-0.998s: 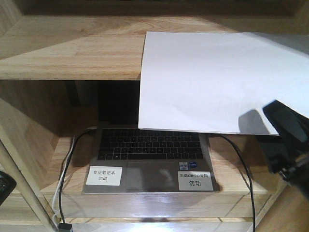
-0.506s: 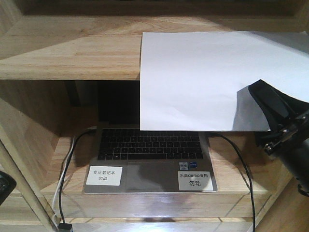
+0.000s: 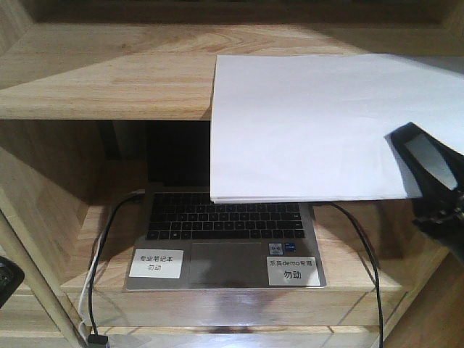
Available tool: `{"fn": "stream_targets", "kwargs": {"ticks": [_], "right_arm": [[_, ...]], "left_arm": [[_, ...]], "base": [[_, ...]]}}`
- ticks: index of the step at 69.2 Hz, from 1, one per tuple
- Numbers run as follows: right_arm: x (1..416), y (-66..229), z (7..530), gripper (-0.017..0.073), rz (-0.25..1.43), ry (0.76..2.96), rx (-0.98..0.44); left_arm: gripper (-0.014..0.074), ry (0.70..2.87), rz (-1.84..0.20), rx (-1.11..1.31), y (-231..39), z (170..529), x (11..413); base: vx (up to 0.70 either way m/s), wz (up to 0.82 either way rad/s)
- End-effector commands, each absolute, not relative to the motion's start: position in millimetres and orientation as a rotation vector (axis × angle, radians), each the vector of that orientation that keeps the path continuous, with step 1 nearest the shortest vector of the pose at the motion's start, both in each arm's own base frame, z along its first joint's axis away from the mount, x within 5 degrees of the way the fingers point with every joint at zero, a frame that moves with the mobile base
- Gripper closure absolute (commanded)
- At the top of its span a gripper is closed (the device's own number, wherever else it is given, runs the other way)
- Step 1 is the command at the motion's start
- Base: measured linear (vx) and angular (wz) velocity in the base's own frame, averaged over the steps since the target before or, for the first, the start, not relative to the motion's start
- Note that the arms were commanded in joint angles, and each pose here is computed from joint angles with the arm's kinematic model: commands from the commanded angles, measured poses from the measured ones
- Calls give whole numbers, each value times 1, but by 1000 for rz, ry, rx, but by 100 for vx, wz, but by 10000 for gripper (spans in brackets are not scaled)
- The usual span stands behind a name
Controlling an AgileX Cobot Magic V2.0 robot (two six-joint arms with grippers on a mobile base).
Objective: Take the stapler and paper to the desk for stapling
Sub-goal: 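Pull the white paper off the shelf with the right gripper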
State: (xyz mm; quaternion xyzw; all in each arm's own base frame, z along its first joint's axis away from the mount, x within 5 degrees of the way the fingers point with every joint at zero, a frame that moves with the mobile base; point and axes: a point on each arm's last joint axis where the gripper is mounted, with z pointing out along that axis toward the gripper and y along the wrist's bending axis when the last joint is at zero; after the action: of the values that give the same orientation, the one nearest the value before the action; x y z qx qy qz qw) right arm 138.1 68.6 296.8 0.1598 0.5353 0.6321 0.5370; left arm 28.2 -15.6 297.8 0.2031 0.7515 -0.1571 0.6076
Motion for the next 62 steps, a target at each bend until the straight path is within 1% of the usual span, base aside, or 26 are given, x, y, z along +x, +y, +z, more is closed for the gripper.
{"fn": "stream_targets", "kwargs": {"ticks": [1, 18, 27, 33, 44, 62], "right_arm": [[129, 67, 313, 566, 1469, 1201, 273], [106, 62, 324, 563, 1436, 1147, 167], [94, 61, 326, 563, 1389, 1144, 103], [87, 56, 315, 562, 1395, 1137, 134], [76, 46, 281, 562, 1425, 1144, 259], [66, 39, 272, 562, 1399, 1118, 290]], "left_arm": [[600, 1598, -396, 436, -16, 318, 28], [600, 1598, -396, 436, -16, 318, 28], [600, 1598, -396, 436, -16, 318, 28], [600, 1598, -396, 436, -16, 318, 28], [600, 1598, -396, 436, -16, 318, 28], [600, 1598, -396, 436, -16, 318, 28]], "base": [[0, 0], [0, 0], [0, 0], [0, 0], [0, 0], [0, 0]]}}
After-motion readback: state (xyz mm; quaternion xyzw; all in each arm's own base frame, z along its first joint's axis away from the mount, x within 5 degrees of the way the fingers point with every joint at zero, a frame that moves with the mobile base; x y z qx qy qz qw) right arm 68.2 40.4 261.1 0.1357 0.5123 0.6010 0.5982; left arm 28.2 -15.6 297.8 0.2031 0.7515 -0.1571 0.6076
